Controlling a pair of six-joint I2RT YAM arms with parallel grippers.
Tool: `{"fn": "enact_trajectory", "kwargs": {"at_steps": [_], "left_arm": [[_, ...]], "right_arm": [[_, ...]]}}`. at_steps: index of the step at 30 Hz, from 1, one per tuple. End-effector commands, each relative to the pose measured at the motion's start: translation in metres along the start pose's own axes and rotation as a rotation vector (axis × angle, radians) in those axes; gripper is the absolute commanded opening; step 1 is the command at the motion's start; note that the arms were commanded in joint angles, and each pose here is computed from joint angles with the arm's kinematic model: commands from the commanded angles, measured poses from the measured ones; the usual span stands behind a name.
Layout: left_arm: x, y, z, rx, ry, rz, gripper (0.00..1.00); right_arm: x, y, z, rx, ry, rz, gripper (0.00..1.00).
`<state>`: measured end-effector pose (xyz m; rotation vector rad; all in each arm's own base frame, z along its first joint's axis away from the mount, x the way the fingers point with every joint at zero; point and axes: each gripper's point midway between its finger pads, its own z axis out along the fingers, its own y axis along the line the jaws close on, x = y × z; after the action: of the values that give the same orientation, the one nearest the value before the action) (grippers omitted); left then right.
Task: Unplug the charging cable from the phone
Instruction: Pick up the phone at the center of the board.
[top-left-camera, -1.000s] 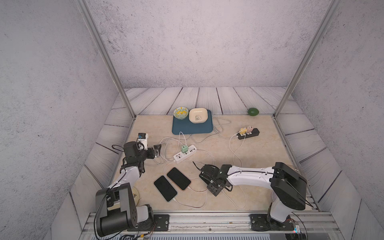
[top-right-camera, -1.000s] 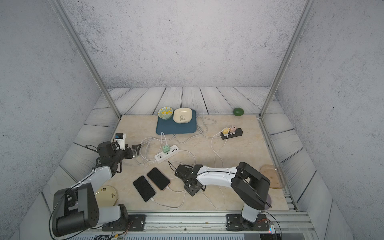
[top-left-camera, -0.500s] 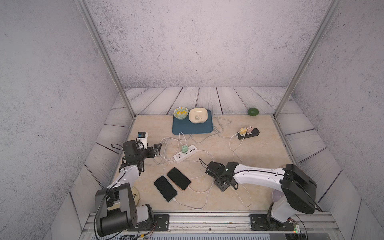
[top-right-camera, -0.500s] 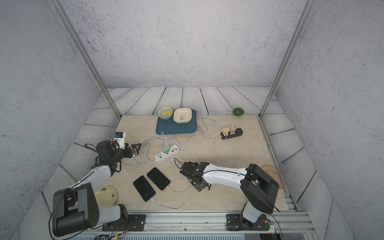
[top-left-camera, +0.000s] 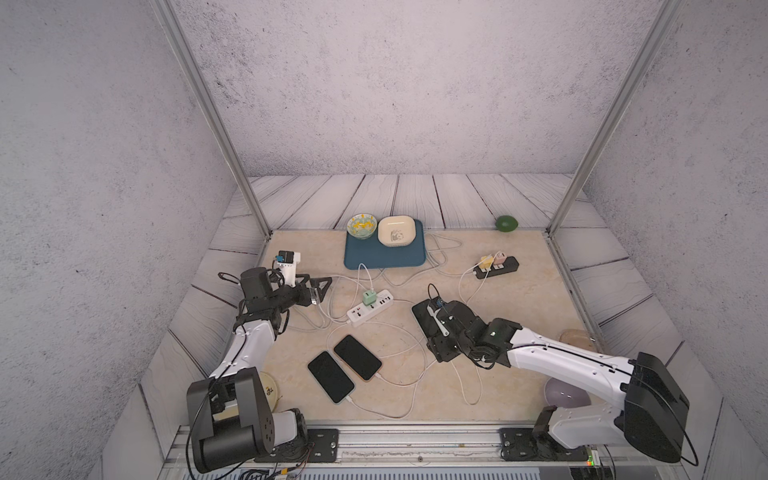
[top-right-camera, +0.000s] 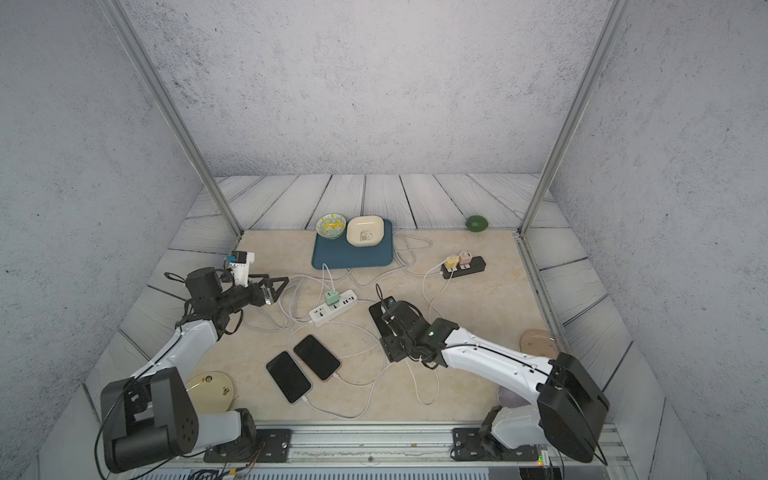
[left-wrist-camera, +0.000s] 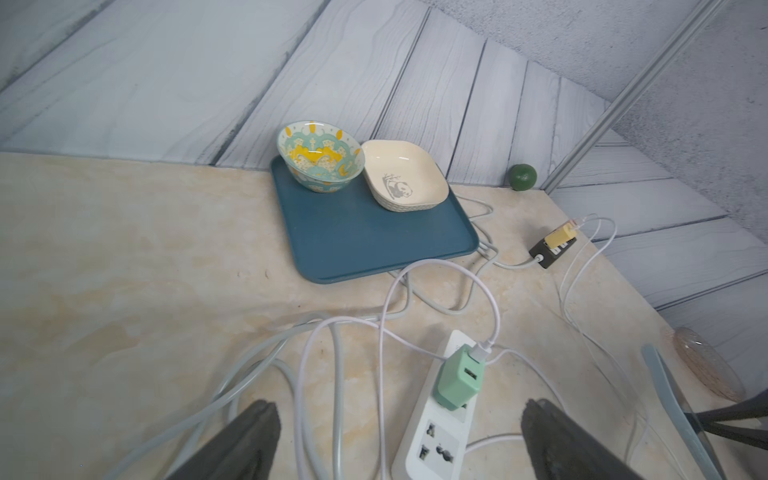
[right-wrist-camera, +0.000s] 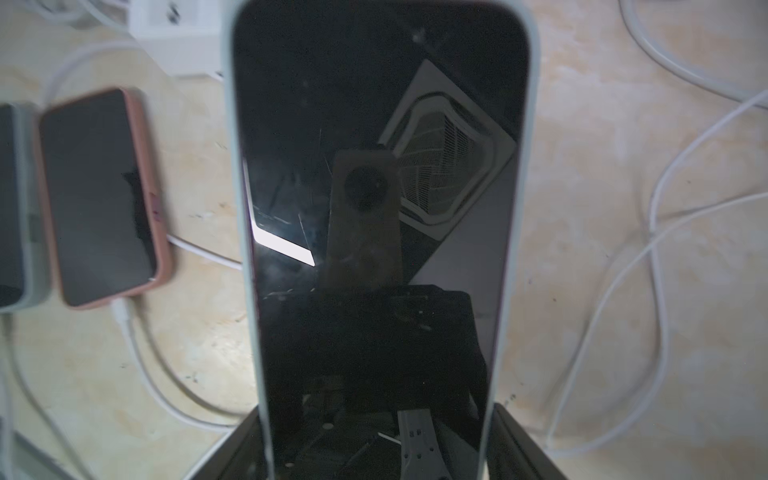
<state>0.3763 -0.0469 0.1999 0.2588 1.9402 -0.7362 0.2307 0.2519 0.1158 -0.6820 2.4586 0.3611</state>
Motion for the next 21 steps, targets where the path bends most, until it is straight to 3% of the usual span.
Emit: {"fn": "enact_trajectory", "kwargs": {"at_steps": [1, 7, 12, 21], "left_arm": [[-0.002, -0.032, 0.002, 0.142, 0.039, -0.037, 0.98], [-0.007, -0.074, 0.002, 0.309, 0.099, -0.049, 0.98], [-0.004, -0.114, -0.003, 0.464, 0.170, -0.042, 0.98], [0.007, -0.184, -0.027, 0.723, 0.269, 0.021, 0.98]], "right_arm": [[-0.047, 0.033, -0.016, -0.267, -0.202, 0.052, 0.60], [-0.082, 0.052, -0.038, -0.555, -0.360, 0.116, 0.59], [-0.099, 0.067, -0.049, -0.728, -0.419, 0.120, 0.59], [-0.111, 0.087, -0.063, -0.898, -0.474, 0.066, 0.57]]}}
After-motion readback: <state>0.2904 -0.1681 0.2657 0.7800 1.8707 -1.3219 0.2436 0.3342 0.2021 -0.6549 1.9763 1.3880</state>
